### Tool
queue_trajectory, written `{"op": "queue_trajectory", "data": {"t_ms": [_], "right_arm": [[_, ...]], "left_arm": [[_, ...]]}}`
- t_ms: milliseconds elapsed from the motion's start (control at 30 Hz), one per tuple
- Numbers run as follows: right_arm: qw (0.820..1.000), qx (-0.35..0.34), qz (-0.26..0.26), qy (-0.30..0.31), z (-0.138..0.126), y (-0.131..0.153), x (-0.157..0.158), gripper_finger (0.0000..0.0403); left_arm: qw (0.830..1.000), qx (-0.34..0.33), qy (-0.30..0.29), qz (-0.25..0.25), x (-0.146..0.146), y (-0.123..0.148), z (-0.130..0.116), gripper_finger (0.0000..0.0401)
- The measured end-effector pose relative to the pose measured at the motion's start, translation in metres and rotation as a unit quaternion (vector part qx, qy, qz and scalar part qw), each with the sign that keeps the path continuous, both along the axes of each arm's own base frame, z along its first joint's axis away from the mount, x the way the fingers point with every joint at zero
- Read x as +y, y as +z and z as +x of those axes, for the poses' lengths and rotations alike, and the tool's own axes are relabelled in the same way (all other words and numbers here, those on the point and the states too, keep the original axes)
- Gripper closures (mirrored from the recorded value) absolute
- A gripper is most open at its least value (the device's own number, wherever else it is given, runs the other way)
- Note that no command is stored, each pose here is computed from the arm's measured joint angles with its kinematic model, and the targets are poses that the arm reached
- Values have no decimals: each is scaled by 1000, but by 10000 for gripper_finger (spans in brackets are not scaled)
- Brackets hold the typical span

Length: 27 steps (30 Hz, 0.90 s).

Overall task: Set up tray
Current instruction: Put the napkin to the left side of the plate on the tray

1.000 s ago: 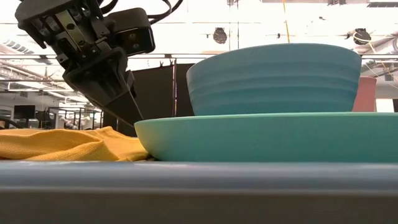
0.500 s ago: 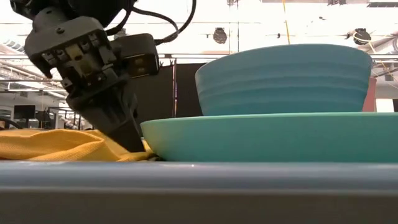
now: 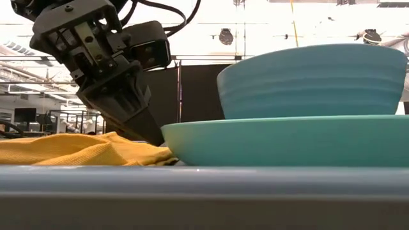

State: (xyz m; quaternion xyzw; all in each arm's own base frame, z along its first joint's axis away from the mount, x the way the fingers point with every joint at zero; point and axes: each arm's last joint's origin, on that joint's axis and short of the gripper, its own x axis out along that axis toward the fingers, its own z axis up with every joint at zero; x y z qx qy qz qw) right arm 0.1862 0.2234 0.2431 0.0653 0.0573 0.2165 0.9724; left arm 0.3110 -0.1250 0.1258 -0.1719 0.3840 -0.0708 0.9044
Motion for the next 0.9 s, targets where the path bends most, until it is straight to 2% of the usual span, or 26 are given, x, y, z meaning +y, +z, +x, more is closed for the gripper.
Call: {"op": "queue_trajectory", "data": {"t_ms": [233,367,633,767,900], "right_arm": [[1000,0,0,0,0,0,0,269],[1000,0,0,0,0,0,0,269],[1000,2,-2,0,0,-1,0,269],[1000,2,-2,0,0,-1,0,269],[1000,2,-1,0,0,-1,0,269]], "left_arm": [[1000,13,-8,-14,1,-1,-1,393],[999,38,-15,-6,0,0,-7,398],[999,34,-6,25,-3,26,-22,398],[995,90,21,43,-1,17,-30,398],[993,103,28,55,-2,9,-31,396]]}}
